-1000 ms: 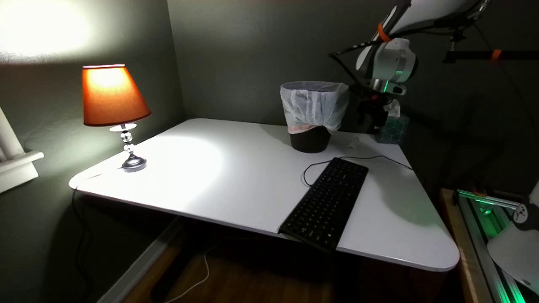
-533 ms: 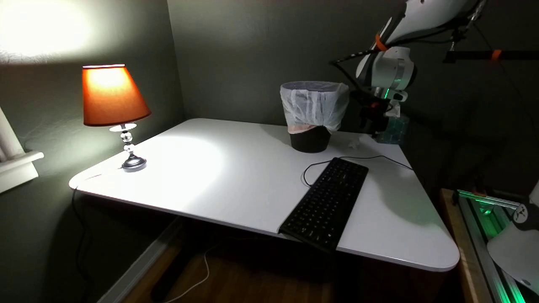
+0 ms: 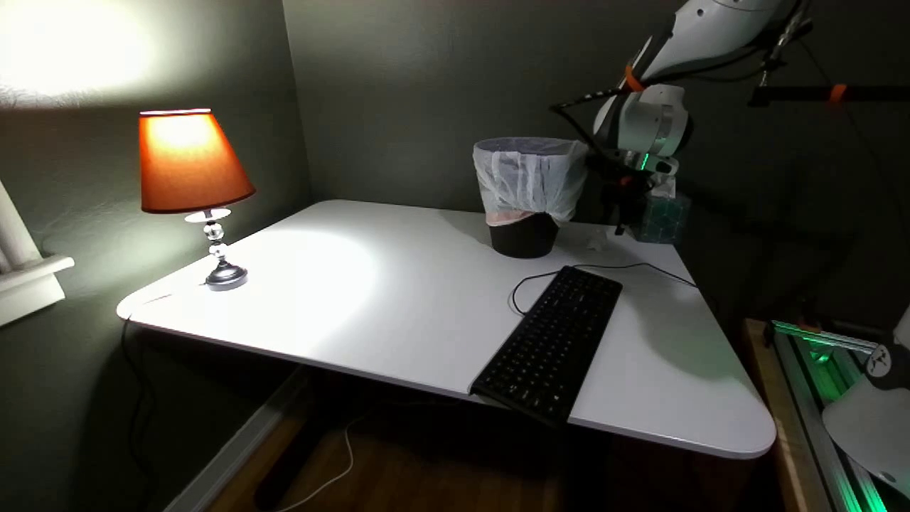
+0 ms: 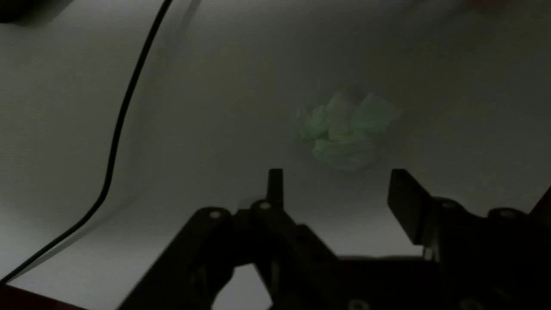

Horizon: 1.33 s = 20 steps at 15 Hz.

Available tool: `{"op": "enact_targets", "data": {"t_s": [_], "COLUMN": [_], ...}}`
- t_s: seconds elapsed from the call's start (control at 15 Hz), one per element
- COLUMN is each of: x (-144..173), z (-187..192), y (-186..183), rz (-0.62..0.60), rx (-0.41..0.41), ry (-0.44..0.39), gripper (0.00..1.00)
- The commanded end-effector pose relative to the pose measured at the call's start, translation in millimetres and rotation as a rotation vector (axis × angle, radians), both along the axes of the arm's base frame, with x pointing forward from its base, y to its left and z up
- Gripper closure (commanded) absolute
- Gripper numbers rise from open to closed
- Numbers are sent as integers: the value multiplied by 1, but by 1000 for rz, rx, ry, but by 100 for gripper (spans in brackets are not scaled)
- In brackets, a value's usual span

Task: Pick up the bucket then put the white paper into it

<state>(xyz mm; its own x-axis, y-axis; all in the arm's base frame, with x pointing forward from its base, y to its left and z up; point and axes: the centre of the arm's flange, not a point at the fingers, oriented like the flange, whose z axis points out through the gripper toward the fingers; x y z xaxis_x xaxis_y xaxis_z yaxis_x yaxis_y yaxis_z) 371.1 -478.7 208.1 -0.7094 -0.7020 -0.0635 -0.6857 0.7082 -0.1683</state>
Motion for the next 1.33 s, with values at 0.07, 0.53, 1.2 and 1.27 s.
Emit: {"op": "enact_targets", "data": {"t_s": [0.07,0.53,1.2,1.27], "x": [5,16,26,28], "z": [-12,-15,-19,-21], "y": [-14,-19,-19,-19], "rz": [16,70,132,138], "rx": [-7,-5,18,23], "ry": [-7,4,1,2], "gripper": [72,100,29,23]}}
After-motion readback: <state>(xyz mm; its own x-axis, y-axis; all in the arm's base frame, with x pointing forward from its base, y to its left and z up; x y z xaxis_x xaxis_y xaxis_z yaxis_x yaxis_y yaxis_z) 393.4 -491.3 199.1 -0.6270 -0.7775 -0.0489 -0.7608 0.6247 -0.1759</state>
